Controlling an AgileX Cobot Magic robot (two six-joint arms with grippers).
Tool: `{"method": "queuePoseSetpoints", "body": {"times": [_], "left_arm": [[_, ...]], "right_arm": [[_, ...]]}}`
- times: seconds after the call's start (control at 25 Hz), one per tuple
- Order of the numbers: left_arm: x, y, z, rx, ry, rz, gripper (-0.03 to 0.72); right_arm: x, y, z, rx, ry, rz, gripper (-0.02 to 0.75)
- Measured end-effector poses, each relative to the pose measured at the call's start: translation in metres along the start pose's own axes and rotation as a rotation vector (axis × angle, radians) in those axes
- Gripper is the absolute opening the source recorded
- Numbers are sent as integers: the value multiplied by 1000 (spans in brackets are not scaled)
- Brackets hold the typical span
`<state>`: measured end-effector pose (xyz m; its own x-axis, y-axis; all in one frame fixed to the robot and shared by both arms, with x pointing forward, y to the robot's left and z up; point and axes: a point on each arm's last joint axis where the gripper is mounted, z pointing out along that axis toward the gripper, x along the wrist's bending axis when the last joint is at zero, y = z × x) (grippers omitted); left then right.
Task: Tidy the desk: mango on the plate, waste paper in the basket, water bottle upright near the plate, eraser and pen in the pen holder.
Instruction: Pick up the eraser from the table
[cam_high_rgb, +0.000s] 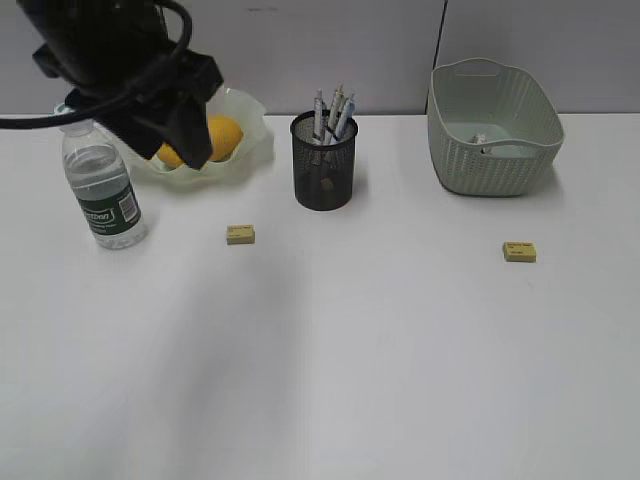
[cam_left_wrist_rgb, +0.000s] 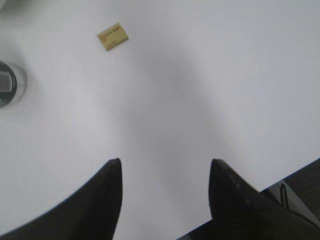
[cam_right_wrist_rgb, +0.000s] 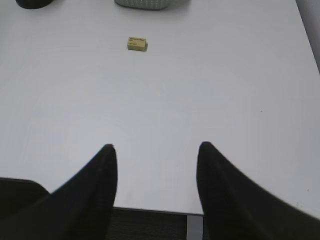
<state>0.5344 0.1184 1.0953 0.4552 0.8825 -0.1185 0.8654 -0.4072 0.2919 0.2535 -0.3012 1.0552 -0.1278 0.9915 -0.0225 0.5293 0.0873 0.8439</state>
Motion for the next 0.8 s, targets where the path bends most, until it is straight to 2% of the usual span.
{"method": "queuePoseSetpoints", "body": {"times": [0.52,0.8], "left_arm": [[8,-129,-37,-209,-14,-5,414],[12,-195,-57,-375,-25,8,414]], "right_arm": [[0,0,0,0,0,0,415],[0,0,0,0,0,0,415]]}}
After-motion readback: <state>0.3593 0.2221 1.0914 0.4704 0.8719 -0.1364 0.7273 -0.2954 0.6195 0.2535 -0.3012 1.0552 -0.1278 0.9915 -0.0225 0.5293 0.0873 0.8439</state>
